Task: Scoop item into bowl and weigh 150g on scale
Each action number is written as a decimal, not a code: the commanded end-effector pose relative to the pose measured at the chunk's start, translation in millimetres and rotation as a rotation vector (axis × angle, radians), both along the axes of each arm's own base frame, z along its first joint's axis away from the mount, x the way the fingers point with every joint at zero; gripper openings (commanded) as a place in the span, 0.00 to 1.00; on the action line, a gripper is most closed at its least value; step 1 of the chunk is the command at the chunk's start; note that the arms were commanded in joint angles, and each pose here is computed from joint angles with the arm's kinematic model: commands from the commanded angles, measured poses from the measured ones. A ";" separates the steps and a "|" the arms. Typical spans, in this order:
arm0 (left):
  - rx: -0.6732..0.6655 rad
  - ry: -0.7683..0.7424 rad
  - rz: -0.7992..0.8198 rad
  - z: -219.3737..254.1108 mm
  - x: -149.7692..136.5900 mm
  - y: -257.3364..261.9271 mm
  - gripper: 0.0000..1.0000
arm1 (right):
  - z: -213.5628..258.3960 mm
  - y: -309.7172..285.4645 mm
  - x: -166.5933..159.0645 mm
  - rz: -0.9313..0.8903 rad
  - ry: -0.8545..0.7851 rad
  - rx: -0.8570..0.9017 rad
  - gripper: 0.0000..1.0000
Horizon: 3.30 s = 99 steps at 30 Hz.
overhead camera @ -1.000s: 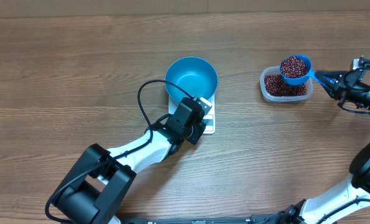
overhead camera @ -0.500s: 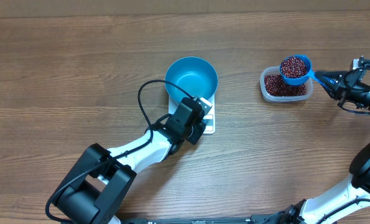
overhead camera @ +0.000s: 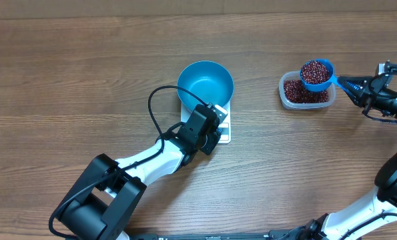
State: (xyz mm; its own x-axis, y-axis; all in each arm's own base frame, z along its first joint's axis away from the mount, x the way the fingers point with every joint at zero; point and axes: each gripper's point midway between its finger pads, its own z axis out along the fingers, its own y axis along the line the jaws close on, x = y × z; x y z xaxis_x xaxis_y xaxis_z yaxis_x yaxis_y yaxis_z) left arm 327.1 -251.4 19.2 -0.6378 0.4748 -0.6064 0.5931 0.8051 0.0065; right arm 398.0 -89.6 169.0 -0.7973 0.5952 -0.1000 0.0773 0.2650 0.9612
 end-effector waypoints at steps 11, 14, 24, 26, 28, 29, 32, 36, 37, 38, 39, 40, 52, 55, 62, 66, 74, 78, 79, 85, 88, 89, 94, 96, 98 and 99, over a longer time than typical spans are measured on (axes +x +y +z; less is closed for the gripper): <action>0.047 0.025 0.003 -17.6 -2.3 7.4 0.04 | 5.8 -0.3 -0.7 0.001 -0.031 0.020 0.04; 0.046 0.025 0.003 -17.5 -2.2 7.4 0.04 | 5.8 -0.3 -0.7 0.001 -0.031 0.020 0.04; 0.029 -0.029 0.003 14.1 -0.3 9.2 0.04 | 1.5 -1.4 -1.0 -0.002 -0.015 0.000 0.04; 0.013 -0.047 0.004 29.7 -1.7 9.9 0.04 | 0.2 -1.5 -1.4 -0.002 -0.008 -0.004 0.04; 0.000 -0.054 0.006 43.6 -5.5 12.1 0.04 | 0.2 -1.5 -1.4 -0.002 -0.008 -0.004 0.04; -0.007 -0.055 0.011 50.6 -7.9 13.7 0.04 | 0.2 -1.5 -1.4 -0.002 -0.008 -0.004 0.04; -0.029 -0.055 -0.004 68.6 -17.3 16.0 0.04 | 0.2 -1.4 -1.5 -0.002 -0.008 -0.003 0.04; -0.039 -0.042 -0.017 85.0 -31.4 22.4 0.29 | 0.2 -1.4 -1.5 -0.002 -0.007 -0.003 0.04; -0.034 -0.035 -0.017 85.1 -33.9 24.3 0.54 | 0.2 -1.4 -1.5 -0.002 -0.007 -0.003 0.04; -0.026 -0.023 -0.017 84.2 -36.8 26.5 0.83 | 0.2 -1.3 -1.7 -0.002 -0.006 -0.002 0.04; -0.015 -0.009 -0.017 82.0 -40.0 29.0 0.98 | 0.2 -1.3 -1.7 -0.002 -0.005 -0.002 0.04; -0.007 0.002 -0.016 79.9 -42.2 30.7 1.00 | 0.2 -1.3 -1.7 -0.002 -0.005 -0.002 0.04; -0.001 0.030 0.004 87.9 -55.2 41.3 1.00 | 0.2 -1.1 -1.8 -0.002 -0.004 0.000 0.04; -0.008 0.015 0.004 100.3 -61.3 46.9 1.00 | 0.2 -0.8 -2.3 -0.002 -0.001 0.002 0.04; -0.051 -0.038 0.004 129.7 -71.7 54.9 1.00 | 0.1 0.5 -4.0 -0.002 0.014 0.014 0.04; -0.049 -0.070 0.021 145.0 -80.7 67.8 1.00 | 0.1 0.7 -4.3 -0.002 0.016 0.016 0.04; -0.050 -0.101 0.037 162.3 -98.7 87.3 1.00 | 0.1 0.7 -4.2 -0.002 0.016 0.016 0.04; -0.098 -0.143 0.065 170.9 -106.2 95.4 1.00 | 0.1 1.3 -4.9 -0.002 0.021 0.020 0.04; -0.104 -0.148 0.087 168.6 -108.3 99.9 1.00 | 0.1 1.3 -5.0 -0.002 0.022 0.020 0.04; -0.126 -0.199 0.096 138.8 -114.7 108.7 1.00 | 0.1 1.3 -5.1 -0.002 0.022 0.021 0.04; -0.110 -0.204 0.080 123.6 -111.9 106.4 1.00 | 0.0 1.3 -5.0 -0.002 0.022 0.020 0.04; -0.099 -0.183 0.075 114.1 -111.0 104.3 1.00 | 0.0 1.2 -4.9 -0.002 0.021 0.019 0.04; -0.005 -0.094 0.034 81.2 -108.4 99.5 1.00 | 0.0 0.8 -4.4 0.000 0.011 0.011 0.04; 0.022 -0.083 0.015 71.6 -103.4 95.4 1.00 | 0.0 0.7 -4.2 0.000 0.010 0.010 0.04; 0.030 -0.079 0.010 64.7 -95.8 89.4 1.00 | 0.0 0.6 -4.2 0.000 0.009 0.010 0.04; 0.031 -0.076 0.009 63.1 -93.2 87.1 1.00 | 0.0 0.6 -4.2 0.000 0.009 0.010 0.04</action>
